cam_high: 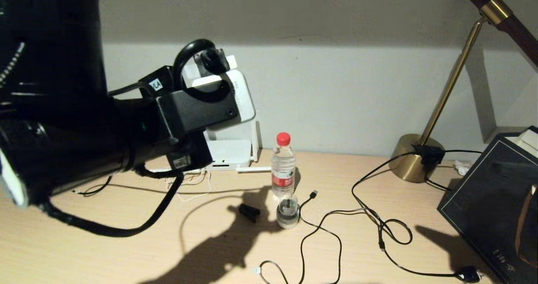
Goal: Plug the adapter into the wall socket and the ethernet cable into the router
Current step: Hand it to the other hand
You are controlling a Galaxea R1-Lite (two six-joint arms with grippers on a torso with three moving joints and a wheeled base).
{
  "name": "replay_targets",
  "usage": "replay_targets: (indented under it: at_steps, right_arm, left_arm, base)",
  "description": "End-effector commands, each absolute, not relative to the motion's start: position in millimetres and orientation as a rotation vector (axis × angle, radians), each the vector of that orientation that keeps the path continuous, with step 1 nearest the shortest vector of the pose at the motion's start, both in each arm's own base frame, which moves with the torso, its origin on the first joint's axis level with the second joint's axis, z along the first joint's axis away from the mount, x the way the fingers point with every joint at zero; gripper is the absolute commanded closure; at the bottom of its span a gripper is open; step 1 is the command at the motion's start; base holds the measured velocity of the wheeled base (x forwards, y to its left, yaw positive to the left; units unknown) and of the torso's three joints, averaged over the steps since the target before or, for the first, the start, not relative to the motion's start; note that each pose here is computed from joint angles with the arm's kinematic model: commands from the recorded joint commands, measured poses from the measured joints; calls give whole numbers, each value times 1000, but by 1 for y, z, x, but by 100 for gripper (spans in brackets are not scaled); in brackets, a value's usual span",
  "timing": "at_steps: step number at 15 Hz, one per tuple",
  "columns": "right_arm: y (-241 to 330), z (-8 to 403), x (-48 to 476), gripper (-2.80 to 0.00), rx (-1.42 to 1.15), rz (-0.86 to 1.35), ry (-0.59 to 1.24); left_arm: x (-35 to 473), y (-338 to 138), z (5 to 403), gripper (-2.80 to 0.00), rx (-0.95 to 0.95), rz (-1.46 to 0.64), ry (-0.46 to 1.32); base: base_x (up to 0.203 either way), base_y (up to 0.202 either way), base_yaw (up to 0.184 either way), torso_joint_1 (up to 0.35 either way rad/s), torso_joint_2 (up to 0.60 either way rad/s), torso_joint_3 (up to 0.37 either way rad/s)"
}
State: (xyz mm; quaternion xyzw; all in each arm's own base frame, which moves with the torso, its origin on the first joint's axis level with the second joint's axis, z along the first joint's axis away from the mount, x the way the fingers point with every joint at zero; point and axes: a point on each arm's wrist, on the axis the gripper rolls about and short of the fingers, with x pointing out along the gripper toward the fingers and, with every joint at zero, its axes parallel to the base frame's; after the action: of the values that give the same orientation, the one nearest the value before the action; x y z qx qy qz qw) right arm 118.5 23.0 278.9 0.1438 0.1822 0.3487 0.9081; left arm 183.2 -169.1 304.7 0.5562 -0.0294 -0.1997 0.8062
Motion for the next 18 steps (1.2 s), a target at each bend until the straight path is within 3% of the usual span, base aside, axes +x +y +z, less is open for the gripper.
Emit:
replay_targets:
  at_steps: [1, 7, 8, 18]
  right_arm:
    - [49, 268, 210, 0, 392, 849, 594]
    - [111, 295, 234, 0, 413, 1126, 544]
    - [119, 294, 238, -280, 412, 1145, 546]
    - [140, 294, 256, -280, 303, 1230, 346]
  left_arm:
    - [181, -178, 297, 0, 1207, -459, -66]
    - [161, -188, 290, 0, 1194, -527, -137]
    - [159, -188, 290, 0, 1189, -531, -149]
    - [157, -221, 292, 0, 1181, -598, -211]
  base:
    - [0, 0, 0, 0, 0, 0]
    - [0, 0, 0, 0, 0, 0]
    - [0, 0, 0, 0, 0, 0]
    - [0, 0, 0, 0, 0, 0]
